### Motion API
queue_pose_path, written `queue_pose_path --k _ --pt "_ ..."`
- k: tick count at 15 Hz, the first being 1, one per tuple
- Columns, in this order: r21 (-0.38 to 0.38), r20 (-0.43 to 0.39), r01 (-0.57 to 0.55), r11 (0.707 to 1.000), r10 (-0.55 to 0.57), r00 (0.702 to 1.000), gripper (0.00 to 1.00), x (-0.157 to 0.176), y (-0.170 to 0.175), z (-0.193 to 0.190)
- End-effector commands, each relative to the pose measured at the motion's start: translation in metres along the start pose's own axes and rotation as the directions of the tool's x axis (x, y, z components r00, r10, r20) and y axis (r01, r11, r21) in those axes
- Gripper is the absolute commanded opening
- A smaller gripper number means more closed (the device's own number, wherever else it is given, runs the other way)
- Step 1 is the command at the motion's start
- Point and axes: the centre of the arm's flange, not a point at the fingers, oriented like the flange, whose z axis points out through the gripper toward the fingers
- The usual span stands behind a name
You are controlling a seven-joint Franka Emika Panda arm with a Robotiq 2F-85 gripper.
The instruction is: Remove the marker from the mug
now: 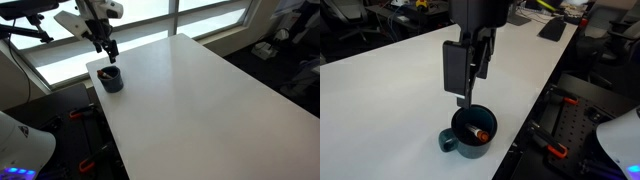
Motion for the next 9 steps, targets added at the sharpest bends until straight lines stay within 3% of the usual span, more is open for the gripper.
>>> queue_pose_path --k 1,5,9 --pt "0.010 -0.011 -0.050 0.999 0.050 0.999 1.00 0.005 0.018 0.008" --pt "0.060 -0.017 -0.200 0.978 0.201 0.979 1.00 0.015 0.046 0.038" --pt "0.105 0.020 -0.339 0.935 0.338 0.941 1.00 0.020 0.064 0.078"
